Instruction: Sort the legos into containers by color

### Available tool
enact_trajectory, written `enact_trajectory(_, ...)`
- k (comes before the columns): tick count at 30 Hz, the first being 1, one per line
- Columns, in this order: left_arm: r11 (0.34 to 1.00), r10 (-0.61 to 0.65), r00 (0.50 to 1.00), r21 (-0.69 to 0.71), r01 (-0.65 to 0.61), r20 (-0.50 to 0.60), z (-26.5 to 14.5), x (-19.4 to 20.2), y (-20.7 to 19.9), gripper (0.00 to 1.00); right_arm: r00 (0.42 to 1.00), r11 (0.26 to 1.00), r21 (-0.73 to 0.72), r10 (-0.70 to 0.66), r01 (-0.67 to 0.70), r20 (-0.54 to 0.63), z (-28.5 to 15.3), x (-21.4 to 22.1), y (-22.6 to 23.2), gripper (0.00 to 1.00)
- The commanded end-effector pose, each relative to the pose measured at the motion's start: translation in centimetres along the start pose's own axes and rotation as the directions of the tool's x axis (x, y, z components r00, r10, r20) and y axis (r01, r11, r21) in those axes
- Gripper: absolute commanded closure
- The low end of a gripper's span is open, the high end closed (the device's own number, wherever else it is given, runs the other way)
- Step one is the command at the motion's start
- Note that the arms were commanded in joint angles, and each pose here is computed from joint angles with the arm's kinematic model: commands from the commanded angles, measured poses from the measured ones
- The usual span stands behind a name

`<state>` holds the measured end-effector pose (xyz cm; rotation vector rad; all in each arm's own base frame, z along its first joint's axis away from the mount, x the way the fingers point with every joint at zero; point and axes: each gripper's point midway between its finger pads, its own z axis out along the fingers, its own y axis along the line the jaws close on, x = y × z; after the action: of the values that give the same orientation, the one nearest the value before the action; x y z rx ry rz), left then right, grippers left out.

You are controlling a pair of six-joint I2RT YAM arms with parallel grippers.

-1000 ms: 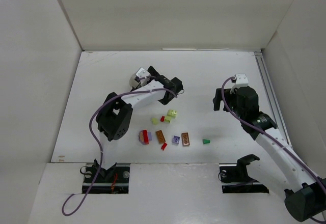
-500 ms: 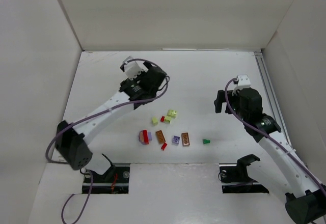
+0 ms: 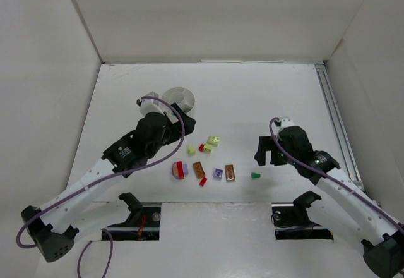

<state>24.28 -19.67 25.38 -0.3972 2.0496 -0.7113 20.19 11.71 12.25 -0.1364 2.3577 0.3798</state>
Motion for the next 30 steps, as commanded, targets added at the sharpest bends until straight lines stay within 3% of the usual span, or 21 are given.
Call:
enact_trajectory(1, 0.998, -0.017, 0.997, -0.06, 0.012, -0.081, -1.2, 2.8, 3.1, 0.0, 0.994, 0.998, 0.006, 0.063, -0.062, -0.09, 1.1, 2.8, 1.2, 0.02)
enact_trajectory(9, 0.996, -0.06, 0.995, -0.077, 0.053, -0.086, -3.0, 3.6, 5.3, 0.0, 0.974, 0.99, 0.133, 0.076, -0.048, -0.212, 4.1, 7.0, 1.3, 0.16)
enact_trajectory(15, 0.996, -0.071, 0.993, -0.068, 0.065, -0.091, -3.5, 3.9, 5.7, 0.0, 0.964, 0.986, 0.163, 0.064, -0.022, -0.257, 5.4, 8.5, 1.6, 0.2)
enact_trajectory(16, 0.995, -0.078, 0.992, -0.076, 0.071, -0.095, -3.5, 4.0, 5.8, 0.0, 0.961, 0.986, 0.167, 0.069, -0.024, -0.266, 5.5, 8.8, 1.7, 0.31)
enact_trajectory(17, 0.995, -0.078, 0.992, -0.076, 0.071, -0.095, -3.5, 4.0, 5.8, 0.0, 0.959, 0.985, 0.173, 0.068, -0.02, -0.275, 5.6, 9.0, 1.6, 0.35)
enact_trajectory(22, 0.994, -0.077, 0.993, -0.08, 0.07, -0.087, -3.5, 4.0, 6.1, 0.0, 0.964, 0.981, 0.188, 0.091, -0.044, -0.25, 6.0, 8.6, 1.7, 0.45)
enact_trajectory(27, 0.994, -0.076, 0.994, -0.086, 0.069, -0.08, -3.7, 3.9, 6.3, 0.0, 0.961, 0.98, 0.194, 0.1, -0.05, -0.258, 6.0, 9.2, 1.6, 0.66)
enact_trajectory(30, 0.992, -0.081, 0.994, -0.101, 0.073, -0.077, -3.7, 3.9, 6.7, 0.0, 0.965, 0.982, 0.181, 0.103, -0.059, -0.241, 5.8, 8.8, 1.8, 0.72)
